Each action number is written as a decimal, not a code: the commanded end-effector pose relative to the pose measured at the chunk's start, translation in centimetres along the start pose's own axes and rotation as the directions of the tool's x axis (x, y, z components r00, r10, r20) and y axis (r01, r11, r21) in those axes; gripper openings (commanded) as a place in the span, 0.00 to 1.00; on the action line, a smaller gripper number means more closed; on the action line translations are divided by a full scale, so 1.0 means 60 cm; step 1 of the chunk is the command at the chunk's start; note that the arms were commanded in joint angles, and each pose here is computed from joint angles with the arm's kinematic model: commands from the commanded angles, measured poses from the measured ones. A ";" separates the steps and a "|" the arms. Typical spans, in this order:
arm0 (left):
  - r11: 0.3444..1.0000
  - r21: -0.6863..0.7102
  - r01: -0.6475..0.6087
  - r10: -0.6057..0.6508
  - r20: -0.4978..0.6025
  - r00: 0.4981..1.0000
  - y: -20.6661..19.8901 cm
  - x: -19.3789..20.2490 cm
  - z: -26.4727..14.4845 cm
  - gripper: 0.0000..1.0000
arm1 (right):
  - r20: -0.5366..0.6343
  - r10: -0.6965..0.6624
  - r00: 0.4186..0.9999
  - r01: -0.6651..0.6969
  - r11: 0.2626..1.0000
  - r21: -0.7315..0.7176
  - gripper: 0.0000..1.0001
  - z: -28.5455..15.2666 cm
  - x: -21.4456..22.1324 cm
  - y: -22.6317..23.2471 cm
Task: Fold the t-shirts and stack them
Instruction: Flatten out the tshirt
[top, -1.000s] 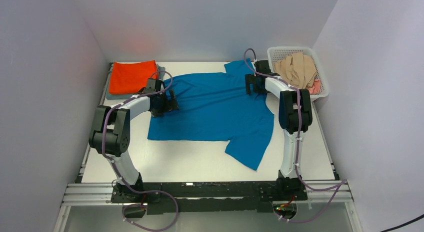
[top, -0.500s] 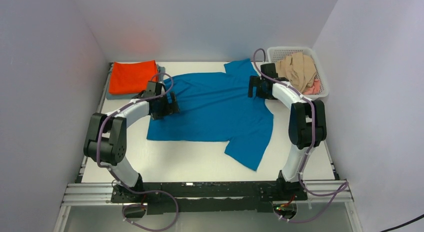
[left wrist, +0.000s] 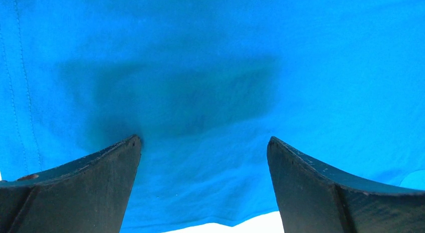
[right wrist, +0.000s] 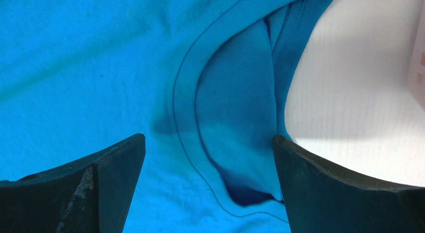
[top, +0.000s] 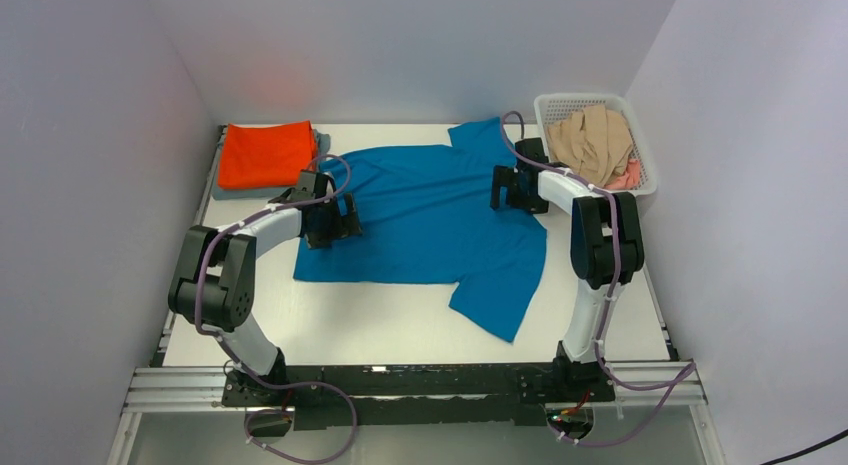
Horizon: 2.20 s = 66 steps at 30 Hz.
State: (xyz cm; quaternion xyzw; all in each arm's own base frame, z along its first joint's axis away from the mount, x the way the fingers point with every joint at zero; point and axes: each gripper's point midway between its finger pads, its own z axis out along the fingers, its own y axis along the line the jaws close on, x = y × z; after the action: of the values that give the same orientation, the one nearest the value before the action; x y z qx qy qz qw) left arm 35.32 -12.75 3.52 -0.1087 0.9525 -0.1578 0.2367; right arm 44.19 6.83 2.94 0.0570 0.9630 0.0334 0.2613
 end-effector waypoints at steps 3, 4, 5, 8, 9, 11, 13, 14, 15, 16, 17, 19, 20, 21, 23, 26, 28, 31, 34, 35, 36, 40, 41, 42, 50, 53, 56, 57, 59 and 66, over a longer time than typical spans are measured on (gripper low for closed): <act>0.999 -0.040 0.020 -0.021 -0.007 1.000 0.015 0.009 0.008 1.00 | -0.004 0.014 1.000 -0.013 0.997 0.072 1.00 0.022 0.009 -0.020; 0.999 -0.050 0.021 -0.021 -0.007 1.000 0.018 0.010 0.009 0.99 | -0.010 0.013 1.000 -0.012 0.996 0.087 1.00 0.025 0.012 -0.025; 0.998 -0.059 0.021 -0.022 -0.009 1.000 0.022 0.013 0.009 0.99 | -0.015 0.012 1.000 -0.010 0.995 0.104 1.00 0.026 0.016 -0.030; 0.996 -0.087 0.028 -0.029 -0.014 0.999 0.035 0.020 0.009 1.00 | -0.020 0.013 1.000 -0.009 0.980 0.196 1.00 0.024 0.024 -0.059; 0.995 -0.099 0.031 -0.032 -0.018 0.999 0.039 0.024 0.010 0.99 | -0.018 0.011 1.000 -0.007 0.975 0.223 1.00 0.021 0.025 -0.067; 0.993 -0.111 0.032 -0.035 -0.023 0.999 0.045 0.027 0.011 0.99 | -0.017 0.009 1.000 -0.005 0.969 0.247 1.00 0.017 0.027 -0.076; 0.992 -0.123 0.035 -0.039 -0.029 0.999 0.050 0.031 0.012 1.00 | -0.015 0.015 1.000 -0.011 0.968 0.252 1.00 0.016 0.029 -0.079; 0.991 -0.126 0.036 -0.040 -0.031 0.999 0.052 0.033 0.012 1.00 | -0.016 0.015 1.000 -0.010 0.967 0.253 1.00 0.016 0.031 -0.079; 0.991 -0.126 0.038 -0.042 -0.031 0.999 0.052 0.033 0.012 0.99 | -0.017 0.016 1.000 -0.011 0.966 0.257 1.00 0.018 0.032 -0.081; 0.991 -0.126 0.039 -0.043 -0.029 0.999 0.052 0.033 0.012 0.99 | -0.017 0.016 1.000 -0.010 0.963 0.268 1.00 0.019 0.033 -0.085; 0.991 -0.130 0.040 -0.044 -0.030 0.999 0.053 0.033 0.011 0.99 | -0.018 0.024 1.000 -0.017 0.957 0.289 1.00 0.019 0.033 -0.092; 0.989 -0.139 0.042 -0.047 -0.032 0.998 0.056 0.035 0.010 0.99 | -0.016 0.045 0.999 -0.038 0.945 0.325 1.00 0.019 0.033 -0.104; 0.988 -0.145 0.046 -0.051 -0.032 0.998 0.059 0.036 0.009 1.00 | -0.019 0.055 0.998 -0.046 0.941 0.334 1.00 0.017 0.036 -0.109; 0.988 -0.148 0.046 -0.052 -0.034 0.998 0.060 0.038 0.008 0.99 | -0.026 0.068 0.997 -0.056 0.942 0.332 1.00 0.018 0.044 -0.110; 0.988 -0.148 0.046 -0.052 -0.035 0.998 0.062 0.041 0.007 1.00 | -0.024 0.092 0.995 -0.080 0.948 0.308 1.00 0.019 0.056 -0.108; 0.988 -0.148 0.047 -0.053 -0.036 0.998 0.063 0.045 0.006 0.99 | -0.030 0.124 0.992 -0.113 0.964 0.240 1.00 0.020 0.073 -0.096; 0.989 -0.144 0.045 -0.051 -0.039 0.998 0.063 0.047 0.006 0.99 | -0.033 0.120 0.992 -0.111 0.974 0.198 1.00 0.020 0.075 -0.086; 0.987 -0.154 0.043 -0.049 -0.034 0.998 0.065 0.044 0.003 0.99 | -0.016 0.135 0.991 -0.131 0.981 0.140 1.00 0.014 0.068 -0.072; 0.987 -0.159 0.040 -0.044 -0.022 0.999 0.065 0.040 -0.003 0.99 | 0.016 0.126 0.992 -0.127 0.981 0.145 1.00 0.002 0.050 -0.072; 0.986 -0.160 0.040 -0.043 -0.018 0.999 0.065 0.038 -0.005 0.99 | 0.034 0.124 0.992 -0.128 0.981 0.145 1.00 -0.003 0.038 -0.071; 0.986 -0.161 0.039 -0.042 -0.016 0.999 0.065 0.037 -0.008 0.99 | 0.056 0.120 0.991 -0.127 0.982 0.139 1.00 -0.010 0.021 -0.068; 0.977 -0.209 0.042 -0.044 -0.004 0.999 0.083 0.037 -0.017 0.99 | 0.165 0.096 0.982 -0.110 0.991 0.074 1.00 -0.055 -0.050 -0.044; 0.974 -0.222 0.051 -0.053 -0.003 0.999 0.091 0.037 -0.018 0.99 | 0.186 0.091 0.978 -0.105 0.992 0.065 1.00 -0.067 -0.062 -0.041; 0.972 -0.229 0.059 -0.061 -0.002 0.998 0.097 0.037 -0.019 0.99 | 0.199 0.088 0.976 -0.102 0.993 0.059 1.00 -0.078 -0.068 -0.039; 0.977 -0.195 0.081 -0.080 0.016 0.997 0.103 0.029 -0.023 0.99 | 0.165 0.081 0.983 -0.073 0.996 -0.054 1.00 -0.095 -0.032 -0.007; 0.986 -0.151 0.075 -0.072 0.020 0.997 0.089 0.024 -0.025 0.99 | 0.160 0.062 0.985 -0.039 0.989 -0.142 1.00 -0.092 -0.030 0.027; 0.988 -0.138 0.075 -0.071 0.028 0.997 0.084 0.020 -0.027 0.99 | 0.130 0.075 0.989 -0.049 0.980 -0.194 1.00 -0.076 -0.022 0.046; 0.988 -0.133 0.075 -0.072 0.029 0.997 0.082 0.019 -0.027 0.99 | 0.112 0.081 0.990 -0.059 0.981 -0.184 1.00 -0.063 -0.016 0.044; 0.989 -0.131 0.074 -0.071 0.029 0.997 0.081 0.019 -0.027 0.99 | 0.096 0.083 0.992 -0.067 0.985 -0.159 1.00 -0.043 -0.011 0.038; 0.987 -0.142 0.076 -0.073 0.027 0.997 0.085 0.020 -0.025 0.99 | 0.017 0.084 0.996 -0.080 0.985 -0.152 1.00 0.009 0.025 0.037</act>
State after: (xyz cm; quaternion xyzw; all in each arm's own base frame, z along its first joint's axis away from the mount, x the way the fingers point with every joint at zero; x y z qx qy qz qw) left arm 34.28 -8.30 3.05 -0.1628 0.9481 -0.1025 0.2532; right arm 42.72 8.46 2.72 0.0748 0.9532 0.0959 0.2767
